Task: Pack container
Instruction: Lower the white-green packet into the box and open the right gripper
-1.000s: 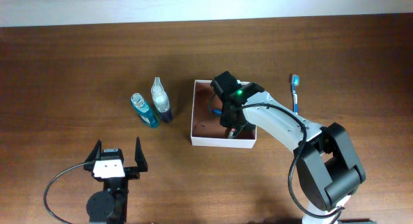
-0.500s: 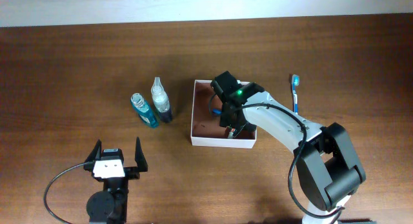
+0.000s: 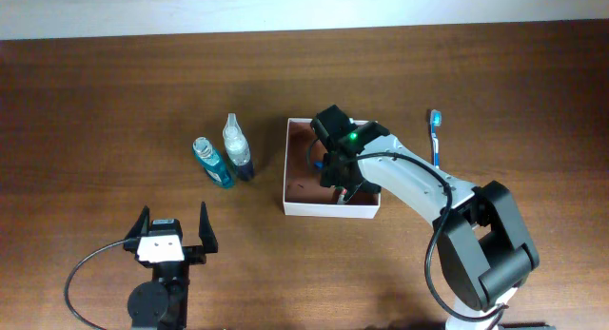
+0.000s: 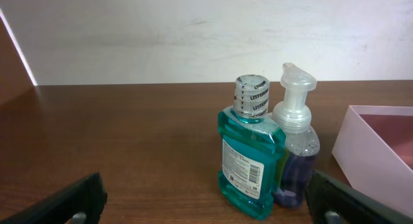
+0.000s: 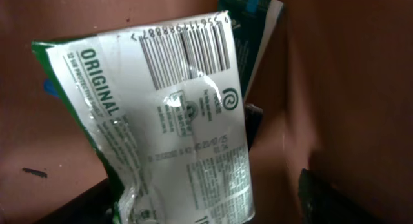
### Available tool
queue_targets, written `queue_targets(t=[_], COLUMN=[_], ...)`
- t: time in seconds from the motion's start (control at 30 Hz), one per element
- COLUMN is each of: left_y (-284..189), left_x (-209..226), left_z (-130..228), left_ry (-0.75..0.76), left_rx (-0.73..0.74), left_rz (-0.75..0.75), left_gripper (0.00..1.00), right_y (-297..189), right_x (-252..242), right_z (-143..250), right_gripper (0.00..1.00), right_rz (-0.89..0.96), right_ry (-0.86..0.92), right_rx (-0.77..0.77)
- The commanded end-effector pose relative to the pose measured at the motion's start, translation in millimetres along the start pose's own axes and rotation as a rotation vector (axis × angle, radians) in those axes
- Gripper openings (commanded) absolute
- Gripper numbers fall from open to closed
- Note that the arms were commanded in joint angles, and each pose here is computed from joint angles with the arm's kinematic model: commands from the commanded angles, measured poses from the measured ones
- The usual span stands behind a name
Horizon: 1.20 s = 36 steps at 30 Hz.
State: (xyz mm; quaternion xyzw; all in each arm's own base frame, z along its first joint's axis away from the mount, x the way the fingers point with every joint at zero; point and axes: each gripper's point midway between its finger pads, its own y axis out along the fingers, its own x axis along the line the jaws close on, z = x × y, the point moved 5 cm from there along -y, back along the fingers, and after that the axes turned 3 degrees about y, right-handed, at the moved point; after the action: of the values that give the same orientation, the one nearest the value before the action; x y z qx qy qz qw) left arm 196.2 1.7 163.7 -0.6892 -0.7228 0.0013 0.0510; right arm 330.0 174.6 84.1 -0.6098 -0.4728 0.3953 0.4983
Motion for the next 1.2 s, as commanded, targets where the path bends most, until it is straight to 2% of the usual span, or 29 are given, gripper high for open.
queue_targets(t=[0.0, 0.2, 0.43, 0.63, 1.17], left_y=[0, 0, 0, 0, 0], left_x=[-1, -1, -1, -1, -1], left_z=[2, 2, 2, 2, 2], left_ry=[0.02, 0.02, 0.019, 0.02, 0.02], left_rx=[0.0, 0.0, 0.0, 0.0, 0.0], left_rz=[0.01, 0.01, 0.01, 0.011, 0.011], left_gripper=[1.0, 0.99, 0.99, 1.0, 0.99], right_y=[2, -4, -7, -13, -50], right_x=[-2, 3, 6, 9, 19], right_z=[-1, -6, -9, -14, -33], right_gripper=[0.81, 0.86, 0.82, 0.88, 0.89], right_rz=[0.012, -0.011, -0.025, -0.035, -0.054], right_ry=[-0.026, -0.049, -0.062, -0.097, -0.144], right_rx=[-0.007, -0.017, -0.024, -0.038, -0.07])
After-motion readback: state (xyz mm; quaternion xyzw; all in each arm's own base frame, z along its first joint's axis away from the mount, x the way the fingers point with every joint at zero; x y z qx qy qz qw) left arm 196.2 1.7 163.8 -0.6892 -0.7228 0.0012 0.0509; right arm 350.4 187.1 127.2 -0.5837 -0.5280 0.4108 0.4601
